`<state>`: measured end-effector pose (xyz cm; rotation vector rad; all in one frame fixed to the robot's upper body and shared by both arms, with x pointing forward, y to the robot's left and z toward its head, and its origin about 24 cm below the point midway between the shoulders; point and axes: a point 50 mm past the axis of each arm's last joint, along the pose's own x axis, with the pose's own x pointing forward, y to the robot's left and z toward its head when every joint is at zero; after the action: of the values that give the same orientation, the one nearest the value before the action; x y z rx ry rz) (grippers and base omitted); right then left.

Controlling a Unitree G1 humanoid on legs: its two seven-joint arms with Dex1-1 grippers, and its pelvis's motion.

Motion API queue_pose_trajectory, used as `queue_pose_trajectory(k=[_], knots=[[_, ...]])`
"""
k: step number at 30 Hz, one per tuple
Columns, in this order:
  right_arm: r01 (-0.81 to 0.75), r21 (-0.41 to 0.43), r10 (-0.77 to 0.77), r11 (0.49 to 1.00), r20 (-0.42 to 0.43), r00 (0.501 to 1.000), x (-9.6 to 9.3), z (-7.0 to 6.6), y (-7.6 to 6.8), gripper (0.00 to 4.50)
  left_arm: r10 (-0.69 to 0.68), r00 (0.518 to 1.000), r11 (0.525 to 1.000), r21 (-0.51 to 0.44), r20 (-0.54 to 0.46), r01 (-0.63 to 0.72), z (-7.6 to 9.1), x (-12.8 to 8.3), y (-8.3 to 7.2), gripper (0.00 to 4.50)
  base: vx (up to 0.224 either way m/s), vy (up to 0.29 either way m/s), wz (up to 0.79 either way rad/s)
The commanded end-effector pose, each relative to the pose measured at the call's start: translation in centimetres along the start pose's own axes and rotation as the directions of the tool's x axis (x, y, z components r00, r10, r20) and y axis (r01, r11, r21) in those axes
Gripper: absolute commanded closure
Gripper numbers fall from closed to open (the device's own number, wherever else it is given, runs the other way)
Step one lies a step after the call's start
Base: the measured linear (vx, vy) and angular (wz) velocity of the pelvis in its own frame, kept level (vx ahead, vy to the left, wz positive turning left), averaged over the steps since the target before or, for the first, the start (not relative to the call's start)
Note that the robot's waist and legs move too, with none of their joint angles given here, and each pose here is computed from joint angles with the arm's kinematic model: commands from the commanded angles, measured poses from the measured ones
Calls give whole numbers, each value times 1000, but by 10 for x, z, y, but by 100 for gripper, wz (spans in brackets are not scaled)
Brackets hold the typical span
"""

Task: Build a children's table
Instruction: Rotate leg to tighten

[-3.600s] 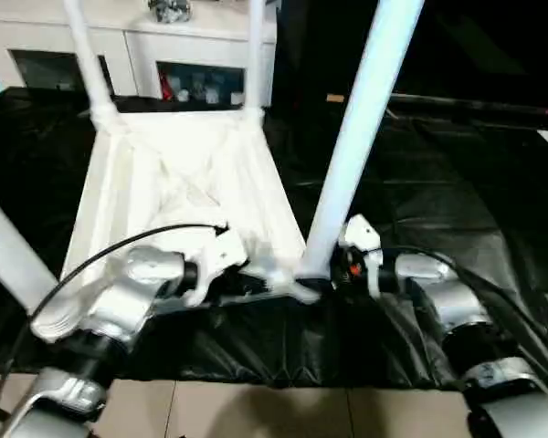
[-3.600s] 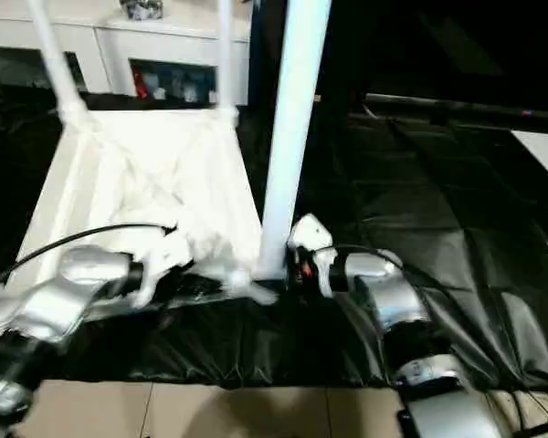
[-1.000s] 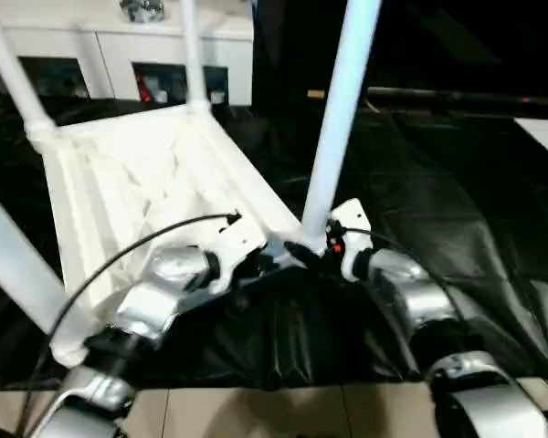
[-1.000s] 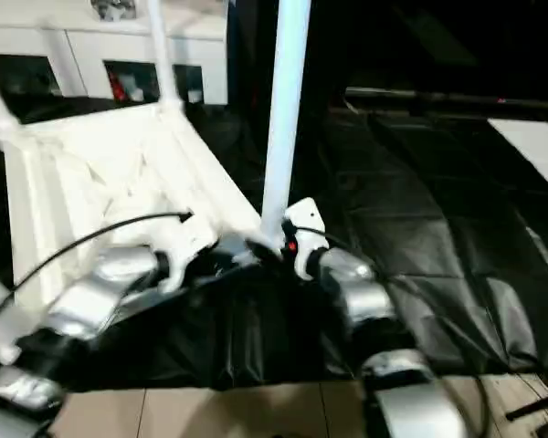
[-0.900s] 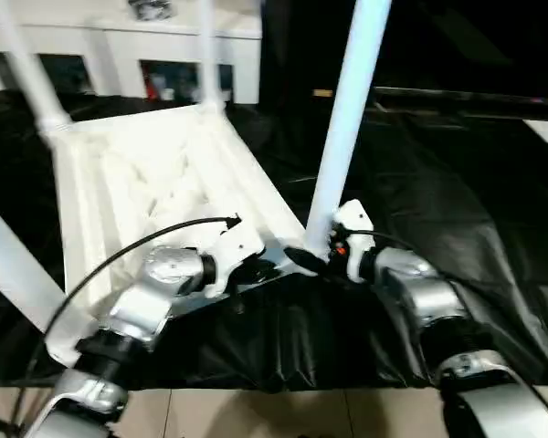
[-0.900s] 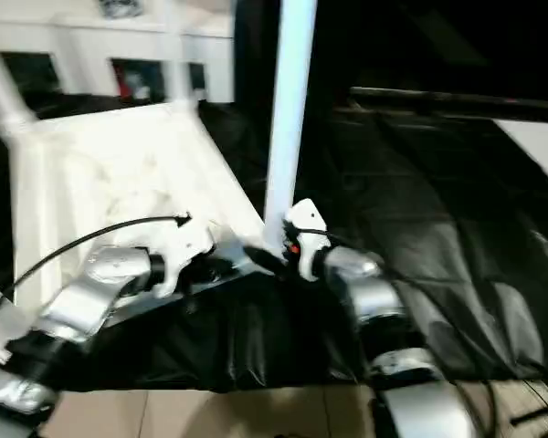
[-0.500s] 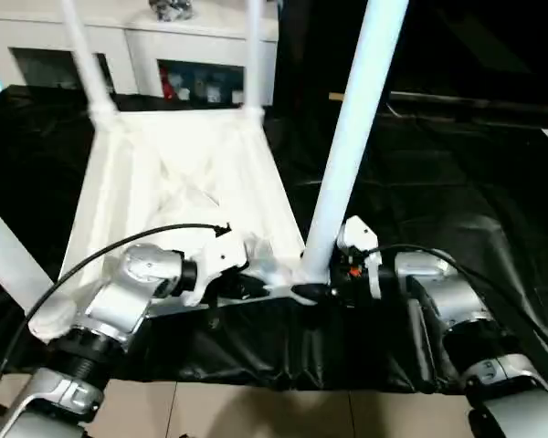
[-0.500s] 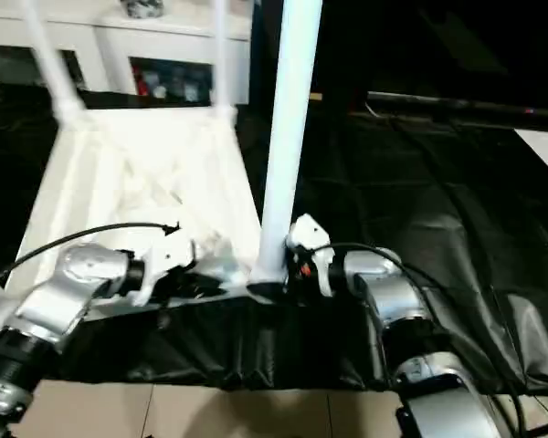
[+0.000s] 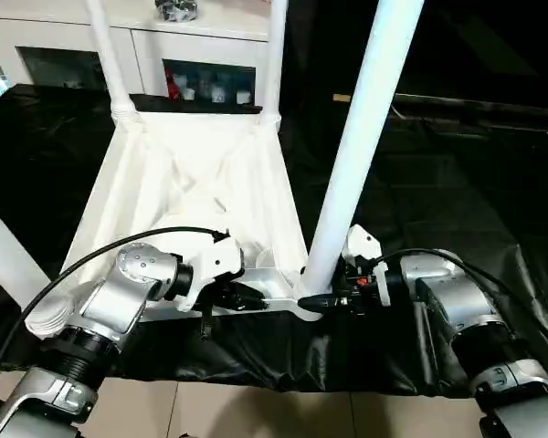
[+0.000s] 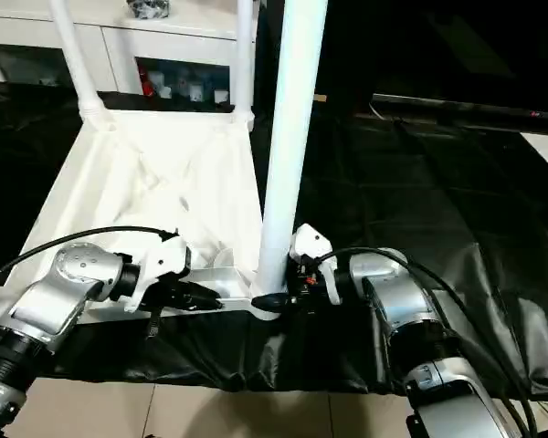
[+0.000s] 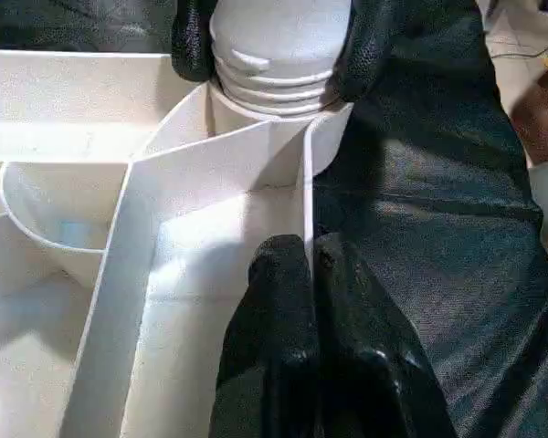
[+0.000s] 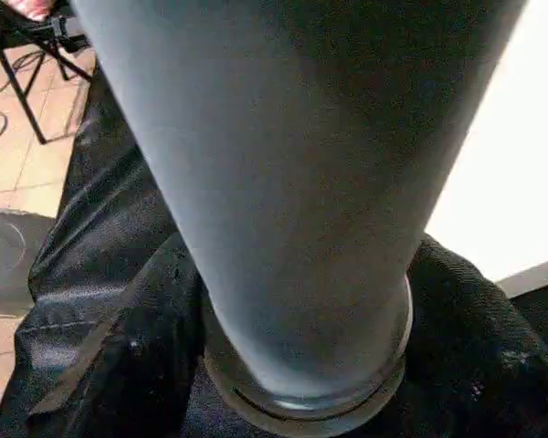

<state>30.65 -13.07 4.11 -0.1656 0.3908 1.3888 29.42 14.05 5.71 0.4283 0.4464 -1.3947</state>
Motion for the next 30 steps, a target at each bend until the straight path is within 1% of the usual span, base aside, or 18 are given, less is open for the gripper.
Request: queue_pose_trajectory(k=[1,3,4,6,9,11,13,14,16,17,18,21,22,23,24,25,27,30], knots=[[51,47,-54,998,62,997,24,0,3,178,95,995,994,40,40,-97,19,19,8,450,0,0,0],[224,131,-237,966,98,966,38,0,-6,178,192,980,981,20,52,-194,27,29,15,450,0,0,0],[224,131,-237,966,98,966,38,0,-6,178,192,980,981,20,52,-194,27,29,15,450,0,0,0],[309,176,-329,935,103,939,45,1,-10,179,229,972,973,14,53,-230,30,33,17,450,0,0,0],[461,282,-505,841,107,856,63,6,-17,180,316,947,949,-7,63,-317,41,49,20,450,0,0,0],[520,314,-572,794,97,815,71,10,-19,180,348,935,937,-14,64,-348,46,56,19,450,0,0,0],[538,313,-592,783,110,798,81,16,-17,180,356,932,934,-13,67,-356,49,63,16,450,0,0,0],[537,299,-589,789,118,800,84,18,-16,180,354,933,935,-10,68,-354,49,65,15,450,0,0,0],[485,248,-529,838,156,834,87,23,-11,180,331,941,943,-7,71,-331,49,67,12,450,0,0,0],[466,240,-510,851,167,844,87,23,-10,124,325,943,945,-6,71,-326,49,68,11,450,0,0,0],[466,240,-510,851,167,844,87,23,-10,110,325,943,945,-6,71,-326,49,68,11,450,0,0,0],[435,228,-478,871,186,858,75,23,-13,104,291,954,956,10,65,-293,44,62,10,450,0,0,0],[425,189,-457,885,181,871,67,21,-15,73,270,961,962,22,67,-272,41,57,9,450,0,0,0],[425,175,-453,888,177,874,64,20,-16,65,262,963,964,27,69,-264,40,56,9,450,0,0,0],[423,164,-448,891,174,877,62,19,-16,64,256,964,966,30,69,-258,39,55,8,450,0,0,0],[408,117,-423,905,155,893,51,15,-18,63,219,973,974,50,67,-222,36,50,6,450,0,0,0],[371,79,-378,925,132,916,40,11,-19,63,164,985,984,57,57,-168,32,44,2,450,0,0,0],[328,51,-332,943,116,936,34,9,-18,63,128,991,990,57,48,-131,28,39,0,450,0,0,0]])
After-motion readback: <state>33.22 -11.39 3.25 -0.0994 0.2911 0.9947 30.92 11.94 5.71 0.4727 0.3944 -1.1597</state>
